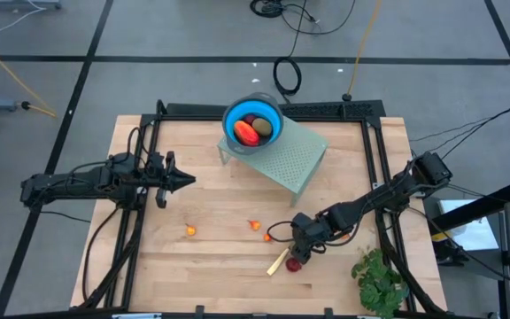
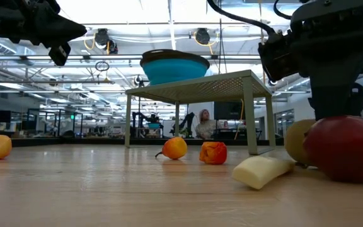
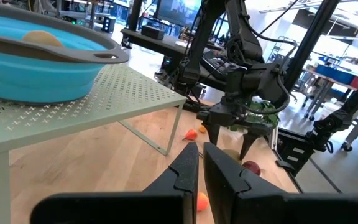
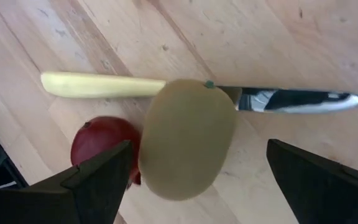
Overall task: Pick & Place Fruit
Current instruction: Put the kiwi into the blue strainer bowl on the shelf
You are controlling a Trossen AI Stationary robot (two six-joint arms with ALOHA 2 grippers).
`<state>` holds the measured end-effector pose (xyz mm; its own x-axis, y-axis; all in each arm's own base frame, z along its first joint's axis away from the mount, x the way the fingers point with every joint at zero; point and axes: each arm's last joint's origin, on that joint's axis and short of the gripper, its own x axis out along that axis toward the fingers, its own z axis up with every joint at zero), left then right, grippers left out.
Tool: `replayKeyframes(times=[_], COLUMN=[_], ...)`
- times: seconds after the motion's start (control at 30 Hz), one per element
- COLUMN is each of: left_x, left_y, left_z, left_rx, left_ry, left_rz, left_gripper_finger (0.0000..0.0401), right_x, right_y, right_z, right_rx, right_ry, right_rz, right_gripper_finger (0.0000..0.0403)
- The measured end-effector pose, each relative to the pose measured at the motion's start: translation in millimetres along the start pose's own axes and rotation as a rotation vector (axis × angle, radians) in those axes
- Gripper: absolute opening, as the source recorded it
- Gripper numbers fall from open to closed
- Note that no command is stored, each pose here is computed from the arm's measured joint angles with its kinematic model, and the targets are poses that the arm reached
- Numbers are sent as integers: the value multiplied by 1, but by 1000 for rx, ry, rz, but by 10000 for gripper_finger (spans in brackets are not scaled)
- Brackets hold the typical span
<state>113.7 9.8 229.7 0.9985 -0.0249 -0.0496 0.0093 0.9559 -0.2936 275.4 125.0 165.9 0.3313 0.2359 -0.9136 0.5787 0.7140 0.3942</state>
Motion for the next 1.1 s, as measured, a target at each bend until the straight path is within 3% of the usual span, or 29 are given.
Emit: replayKeyframes(times=[0.3, 0.53, 1.1], left_x=[0, 0, 0], left_y=[0, 0, 0], left_z=[0, 1, 2], left_rx=[-9, -9, -1], left_ry=[0, -9, -17], left_rz=[0, -3, -5], left_gripper_finger=[24, 24, 24], right_x=[13, 14, 14], right_y=[-16, -18, -21], right_z=[-6, -7, -8], right_rx=[102, 106, 127], right_ry=[0, 2, 10], right_rz=[-2, -10, -34], right_gripper_finger=[361, 356, 223])
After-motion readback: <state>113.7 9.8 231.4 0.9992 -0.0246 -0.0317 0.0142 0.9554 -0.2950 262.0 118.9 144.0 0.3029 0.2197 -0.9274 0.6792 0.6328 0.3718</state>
